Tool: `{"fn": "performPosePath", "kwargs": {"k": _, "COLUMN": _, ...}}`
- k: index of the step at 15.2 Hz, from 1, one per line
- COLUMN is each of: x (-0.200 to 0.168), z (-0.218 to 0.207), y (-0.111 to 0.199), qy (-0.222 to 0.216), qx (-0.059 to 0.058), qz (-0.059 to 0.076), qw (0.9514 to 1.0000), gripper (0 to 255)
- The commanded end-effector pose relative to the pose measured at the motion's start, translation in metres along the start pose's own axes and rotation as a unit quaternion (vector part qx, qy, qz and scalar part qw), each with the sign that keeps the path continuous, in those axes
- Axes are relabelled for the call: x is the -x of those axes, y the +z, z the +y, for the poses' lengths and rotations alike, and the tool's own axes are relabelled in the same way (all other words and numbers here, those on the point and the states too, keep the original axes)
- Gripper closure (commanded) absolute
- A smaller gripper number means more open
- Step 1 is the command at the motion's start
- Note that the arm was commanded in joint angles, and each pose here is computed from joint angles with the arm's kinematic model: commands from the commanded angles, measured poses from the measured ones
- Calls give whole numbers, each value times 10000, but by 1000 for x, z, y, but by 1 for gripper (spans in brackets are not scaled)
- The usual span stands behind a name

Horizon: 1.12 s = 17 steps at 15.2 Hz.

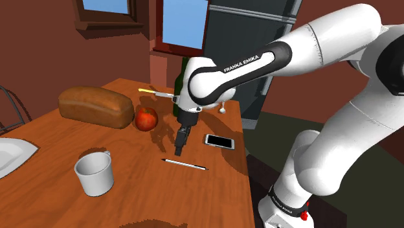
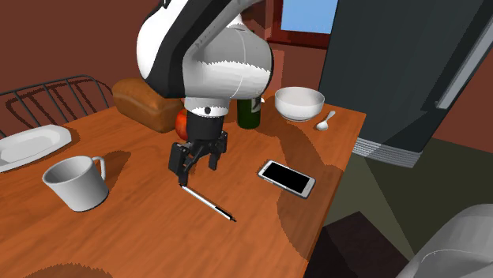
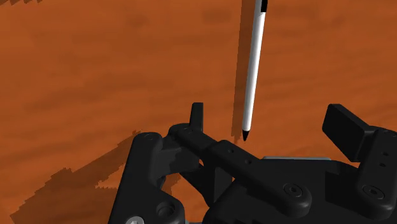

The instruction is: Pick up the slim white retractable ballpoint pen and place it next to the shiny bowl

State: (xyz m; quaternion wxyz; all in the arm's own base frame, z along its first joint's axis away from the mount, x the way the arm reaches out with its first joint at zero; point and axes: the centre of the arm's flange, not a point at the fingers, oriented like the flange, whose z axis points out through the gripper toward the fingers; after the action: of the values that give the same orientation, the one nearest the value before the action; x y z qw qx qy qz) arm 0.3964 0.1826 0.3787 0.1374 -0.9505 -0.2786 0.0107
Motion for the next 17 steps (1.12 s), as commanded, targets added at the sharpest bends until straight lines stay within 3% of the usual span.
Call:
{"fn": "performPosePath", "kwargs": {"k": 1, "x": -3, "z": -1, "y": 14, "qy": -46, "qx": -18, "qz": 21, "qw": 10000, "gripper": 0}}
{"fn": "performPosePath", "kwargs": {"k": 7, "x": -3, "z": -1, "y": 44, "qy": -46, "qx": -18, "qz": 21, "qw": 10000, "gripper": 0}}
{"fn": "performPosePath", "kwargs": {"k": 15, "x": -3, "z": -1, "y": 44, "qy": -46, "qx": -18, "qz": 21, "qw": 10000, "gripper": 0}}
{"fn": "performPosePath", "kwargs": {"k": 16, "x": -3, "z": -1, "y": 44, "qy": -46, "qx": -18, "qz": 21, "qw": 10000, "gripper": 255}}
{"fn": "performPosePath", "kwargs": {"k": 17, "x": -3, "z": -1, "y": 44, "qy": -46, "qx": -18, "qz": 21, "qw": 10000, "gripper": 255}}
